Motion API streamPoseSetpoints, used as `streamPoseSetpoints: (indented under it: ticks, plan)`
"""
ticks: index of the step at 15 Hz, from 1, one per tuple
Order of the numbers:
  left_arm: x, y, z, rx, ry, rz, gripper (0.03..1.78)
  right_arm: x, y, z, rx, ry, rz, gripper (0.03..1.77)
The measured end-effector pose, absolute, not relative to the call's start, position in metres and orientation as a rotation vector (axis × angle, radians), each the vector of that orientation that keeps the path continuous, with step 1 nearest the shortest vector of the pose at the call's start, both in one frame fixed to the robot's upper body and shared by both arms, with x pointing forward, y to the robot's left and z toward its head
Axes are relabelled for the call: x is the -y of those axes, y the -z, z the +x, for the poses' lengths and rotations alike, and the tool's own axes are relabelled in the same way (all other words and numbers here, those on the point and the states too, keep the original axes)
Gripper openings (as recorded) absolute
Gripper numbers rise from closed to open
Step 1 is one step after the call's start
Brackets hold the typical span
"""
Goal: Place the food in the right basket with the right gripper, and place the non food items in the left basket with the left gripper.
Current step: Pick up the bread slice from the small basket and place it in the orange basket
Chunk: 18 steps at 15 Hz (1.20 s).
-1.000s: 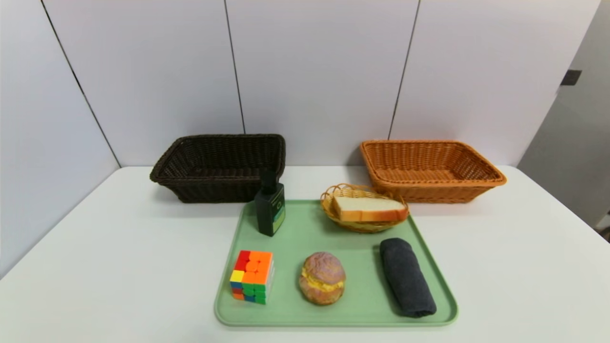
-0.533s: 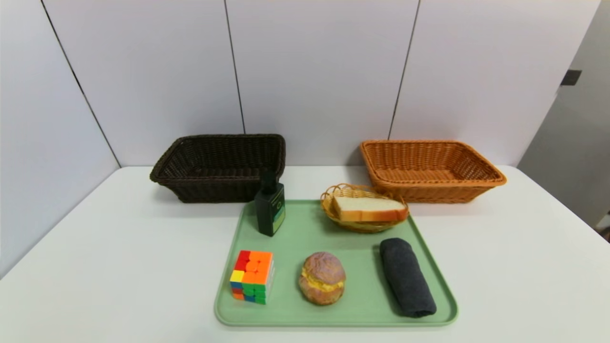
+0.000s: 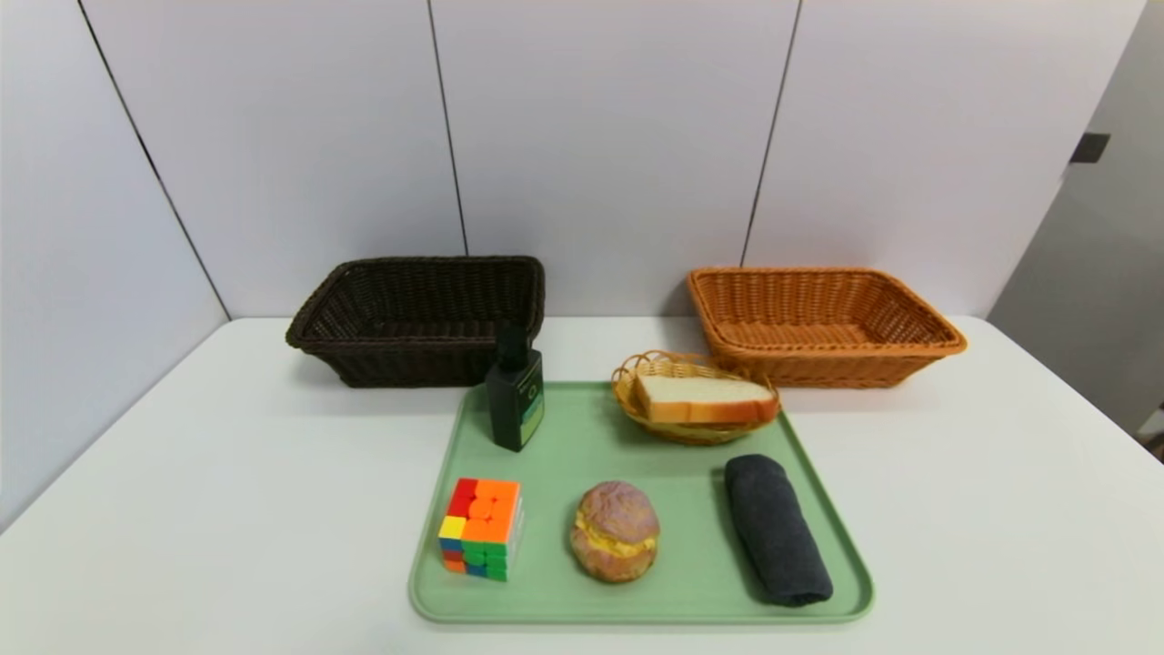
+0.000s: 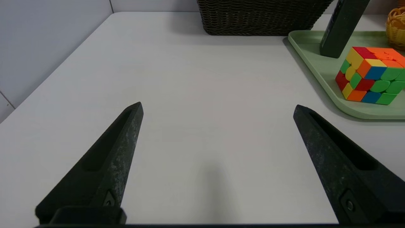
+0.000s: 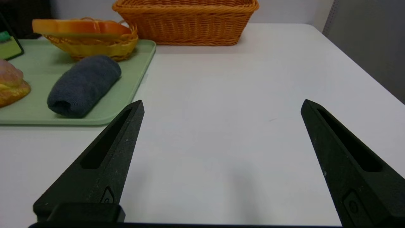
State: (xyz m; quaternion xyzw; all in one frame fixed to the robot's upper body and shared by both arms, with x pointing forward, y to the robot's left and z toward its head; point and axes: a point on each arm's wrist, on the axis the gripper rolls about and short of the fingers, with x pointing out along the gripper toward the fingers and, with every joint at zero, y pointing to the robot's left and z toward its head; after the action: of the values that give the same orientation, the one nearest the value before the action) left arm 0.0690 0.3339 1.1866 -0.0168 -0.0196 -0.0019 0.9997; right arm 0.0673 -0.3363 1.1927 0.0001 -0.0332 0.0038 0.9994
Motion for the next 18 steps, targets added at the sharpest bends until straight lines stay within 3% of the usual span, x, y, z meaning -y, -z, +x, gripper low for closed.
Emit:
streamPoseSetpoints:
  ticks: [4,7,11,14,18]
  plan:
    - [-0.333,-1.212,0.059,0.032,0.030,-0.013,1.69,0.333,-1.244,0.057,0.184,-0.151,0.002,1.71]
    - [-0.332,-1.260,0.043,-0.001,0.095,-0.034,1.69,0.332,-1.299,0.068,0.168,-0.212,0.051,1.71]
    - [-0.330,-1.331,0.043,-0.141,0.177,-0.105,1.69,0.330,-1.394,0.106,0.136,-0.327,0.222,1.71]
    - [-0.329,-1.383,0.076,-0.224,0.194,-0.134,1.69,0.325,-1.453,0.150,0.028,-0.424,0.374,1.71]
    - [-0.328,-1.438,0.143,-0.283,0.193,-0.147,1.69,0.303,-1.463,0.228,-0.332,-0.471,0.638,1.71]
